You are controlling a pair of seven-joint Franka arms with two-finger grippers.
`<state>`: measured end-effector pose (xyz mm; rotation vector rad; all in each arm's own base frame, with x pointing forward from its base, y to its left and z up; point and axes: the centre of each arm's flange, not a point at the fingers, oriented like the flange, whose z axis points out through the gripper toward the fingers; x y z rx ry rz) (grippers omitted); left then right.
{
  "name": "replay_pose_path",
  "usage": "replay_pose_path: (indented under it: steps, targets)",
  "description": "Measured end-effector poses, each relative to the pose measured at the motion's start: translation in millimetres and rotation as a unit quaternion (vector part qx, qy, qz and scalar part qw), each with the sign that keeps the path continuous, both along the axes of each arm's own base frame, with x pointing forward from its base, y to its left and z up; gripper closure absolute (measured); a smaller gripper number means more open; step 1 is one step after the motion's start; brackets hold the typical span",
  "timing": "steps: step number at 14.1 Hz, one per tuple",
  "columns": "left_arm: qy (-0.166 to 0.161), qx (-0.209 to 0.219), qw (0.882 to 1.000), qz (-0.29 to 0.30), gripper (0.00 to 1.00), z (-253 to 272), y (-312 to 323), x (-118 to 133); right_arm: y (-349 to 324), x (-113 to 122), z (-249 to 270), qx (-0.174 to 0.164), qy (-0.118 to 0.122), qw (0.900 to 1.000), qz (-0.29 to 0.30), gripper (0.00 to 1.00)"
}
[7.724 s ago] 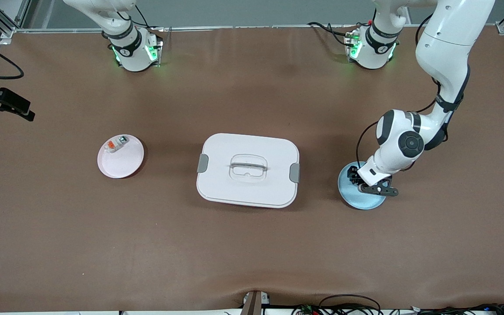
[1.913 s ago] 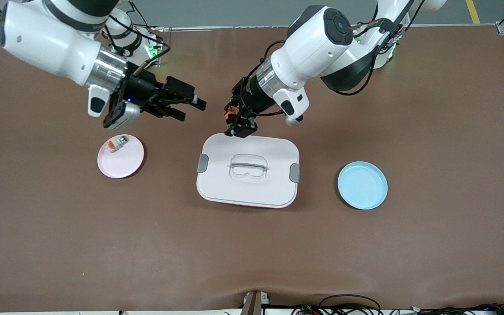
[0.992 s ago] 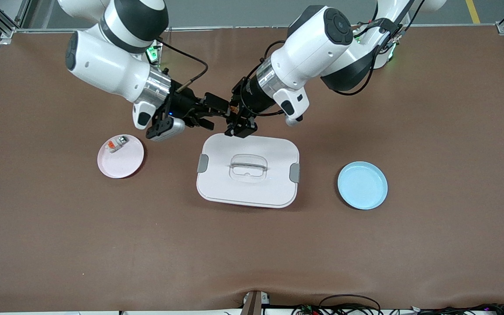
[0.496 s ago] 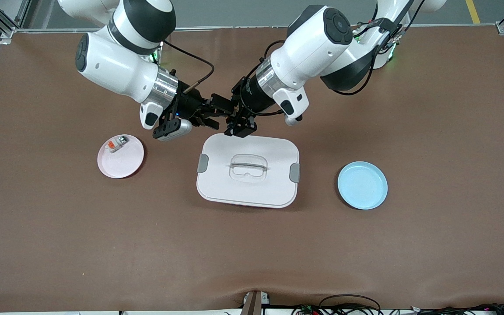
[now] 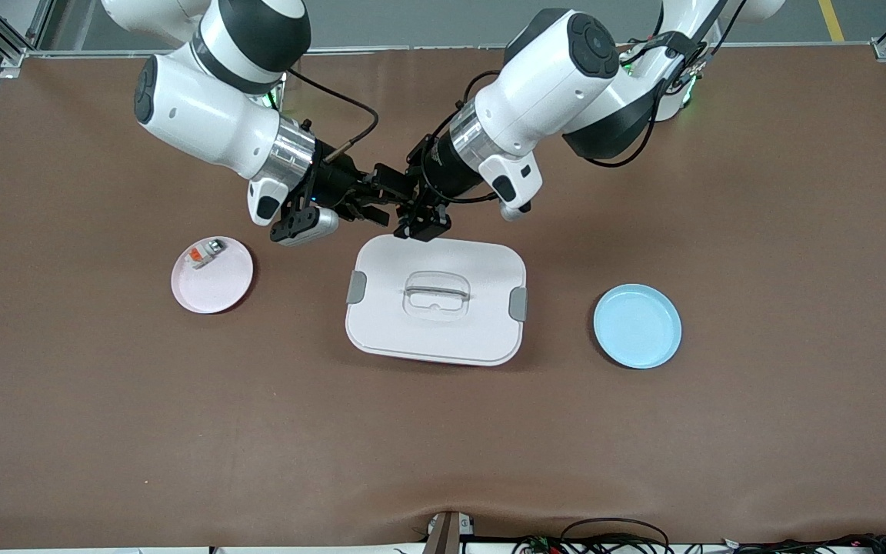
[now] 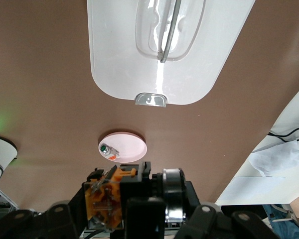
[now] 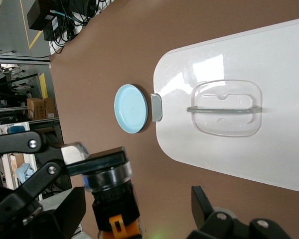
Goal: Transfer orange switch to right arm and place
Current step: 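Grasp the switch's black end with the right gripper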
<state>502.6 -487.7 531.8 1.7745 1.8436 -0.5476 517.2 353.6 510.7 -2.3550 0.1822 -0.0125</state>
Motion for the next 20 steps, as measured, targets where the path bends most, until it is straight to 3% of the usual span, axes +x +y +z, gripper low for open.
replay_pose_path:
  steps: [3,5,16,18,20]
  targets:
    - [0.001,0.0,1.0,-0.001,0.27,-1,-1,-1,2,-1,8,0.005,0.001,1.0,-0.004,0.49]
    - [0.0,0.0,1.0,-0.001,0.27,0,-1,-1,3,-1,12,0.006,-0.003,1.0,-0.001,0.63]
    - [0.0,-0.001,1.0,-0.001,0.27,1,-1,-1,4,-1,14,-0.001,-0.009,1.0,0.003,0.63]
    - [0.0,-0.001,1.0,-0.002,0.23,1,-1,-1,2,0,12,-0.017,-0.007,1.0,0.008,0.63]
    - [-0.001,-0.001,1.0,0.0,0.07,1,-1,0,-1,-1,8,-0.031,0.0,0.999,0.018,0.63]
